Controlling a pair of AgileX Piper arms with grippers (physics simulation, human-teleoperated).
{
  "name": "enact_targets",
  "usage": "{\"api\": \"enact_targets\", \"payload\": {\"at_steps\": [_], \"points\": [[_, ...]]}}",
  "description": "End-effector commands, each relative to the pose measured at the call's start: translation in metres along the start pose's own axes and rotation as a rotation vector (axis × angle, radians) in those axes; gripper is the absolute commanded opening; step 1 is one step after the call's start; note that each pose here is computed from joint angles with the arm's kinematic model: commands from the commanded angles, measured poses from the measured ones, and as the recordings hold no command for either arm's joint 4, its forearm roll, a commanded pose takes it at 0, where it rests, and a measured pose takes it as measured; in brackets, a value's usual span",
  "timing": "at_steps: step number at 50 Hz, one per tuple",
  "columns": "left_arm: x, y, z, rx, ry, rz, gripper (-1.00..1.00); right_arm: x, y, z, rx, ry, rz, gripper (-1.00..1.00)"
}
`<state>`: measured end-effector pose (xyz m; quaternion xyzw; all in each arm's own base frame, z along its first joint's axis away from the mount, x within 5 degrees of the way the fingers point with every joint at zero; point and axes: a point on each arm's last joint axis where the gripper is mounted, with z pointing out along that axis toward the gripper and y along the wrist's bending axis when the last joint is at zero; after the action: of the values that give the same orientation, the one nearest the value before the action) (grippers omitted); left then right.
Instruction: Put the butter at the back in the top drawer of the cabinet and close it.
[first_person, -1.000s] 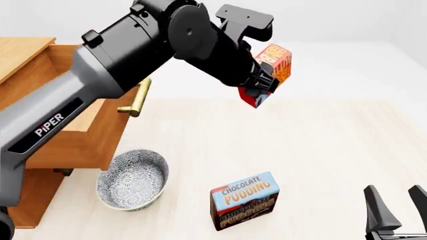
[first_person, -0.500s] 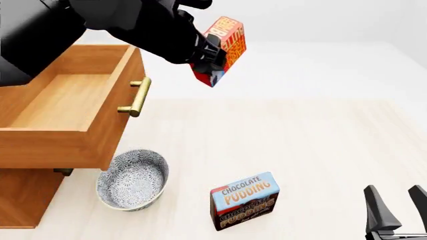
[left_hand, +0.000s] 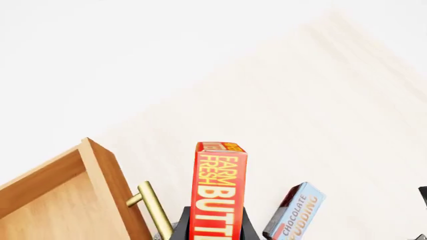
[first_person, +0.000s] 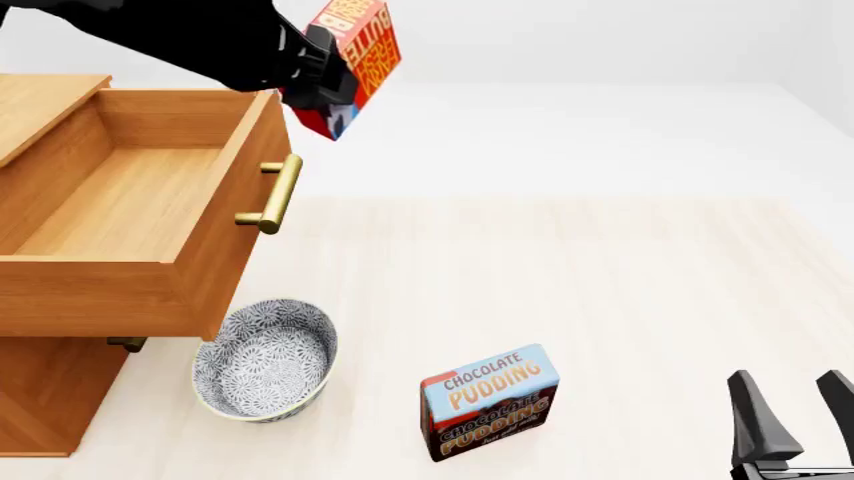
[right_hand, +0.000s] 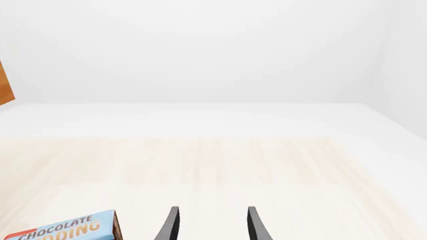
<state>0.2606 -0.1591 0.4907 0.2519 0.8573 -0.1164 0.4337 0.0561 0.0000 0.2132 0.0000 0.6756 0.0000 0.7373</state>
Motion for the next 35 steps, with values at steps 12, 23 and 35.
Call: {"api": "enact_targets", "payload": {"at_steps": [12, 23, 35], "points": [[0.004, 0.034, -0.043, -0.104, -0.049, -0.022, -1.00, 0.000, 0.000, 0.000, 0.000, 0.000, 0.000, 1.00], [0.014, 0.048, -0.054, -0.154, -0.039, -0.038, -1.00, 0.000, 0.000, 0.000, 0.000, 0.000, 0.000, 1.00], [0.023, 0.060, -0.073, -0.210, -0.033, -0.054, -1.00, 0.000, 0.000, 0.000, 0.000, 0.000, 0.000, 1.00]]}}
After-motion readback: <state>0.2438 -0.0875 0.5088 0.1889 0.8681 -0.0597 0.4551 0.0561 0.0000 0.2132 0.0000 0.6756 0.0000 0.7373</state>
